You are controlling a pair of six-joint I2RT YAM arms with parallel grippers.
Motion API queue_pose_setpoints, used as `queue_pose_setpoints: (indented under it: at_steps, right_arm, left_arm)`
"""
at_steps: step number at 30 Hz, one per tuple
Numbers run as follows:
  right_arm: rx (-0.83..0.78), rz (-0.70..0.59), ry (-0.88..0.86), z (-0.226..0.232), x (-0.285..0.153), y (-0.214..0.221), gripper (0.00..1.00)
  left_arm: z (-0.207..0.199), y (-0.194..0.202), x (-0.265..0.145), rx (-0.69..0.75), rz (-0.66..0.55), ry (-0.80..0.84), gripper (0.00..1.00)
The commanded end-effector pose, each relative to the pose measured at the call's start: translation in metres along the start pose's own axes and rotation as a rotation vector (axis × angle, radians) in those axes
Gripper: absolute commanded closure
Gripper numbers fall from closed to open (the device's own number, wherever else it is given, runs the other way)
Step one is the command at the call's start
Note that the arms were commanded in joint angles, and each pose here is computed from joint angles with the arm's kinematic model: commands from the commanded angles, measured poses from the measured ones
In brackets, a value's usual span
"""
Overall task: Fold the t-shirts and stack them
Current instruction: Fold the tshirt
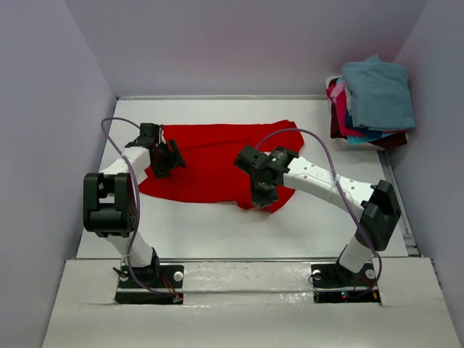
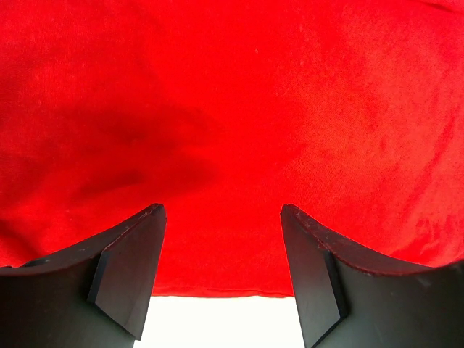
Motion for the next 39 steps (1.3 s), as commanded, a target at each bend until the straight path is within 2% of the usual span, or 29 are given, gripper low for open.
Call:
queue_pose_setpoints:
  at_steps: [1,10,22,27,32,35,39]
  right_arm:
    - [0.044,-0.022,0.046,-0.022,-0.016,0.007,0.93]
    - [0.086,-0.009,0.064,-0.038,-0.022,0.017,0.93]
    - [0.173,-0.054,0.131,-0.072,-0.037,0.025,0.92]
    - [0.180,-0.014,0.157,-0.083,-0.031,0.040,0.92]
    - [0.143,0.102,0.091,-0.084,-0.014,0.070,0.93]
    - [0.117,0.143,0.123,-0.092,-0.006,0.083,0.93]
    - [0.078,0.167,0.130,-0.090,0.002,0.085,0.93]
  left_arm:
    - [-0.007,-0.011,-0.004,0.030,-0.028,0.014,0.24]
    - [-0.006,-0.009,-0.004,0.030,-0.022,0.009,0.24]
    - [-0.007,-0.010,-0.006,0.032,-0.023,0.010,0.24]
    - [-0.007,-0.010,-0.005,0.031,-0.021,0.008,0.24]
    - [-0.006,-0.009,-0.005,0.035,-0.021,0.008,0.24]
    - [-0.005,-0.008,-0.004,0.033,-0.015,0.006,0.24]
    - [-0.005,-0.008,-0.003,0.030,-0.015,0.007,0.24]
Point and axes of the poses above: each gripper's point midway between its finger pads, its own x axis out along the fingers, its own z axis along the line the jaws close on, y = z × x, the point moved 3 cm from there along -x, back along the fingers, and after that the axes turned 1 degree about -x, right-handed, at the moved point
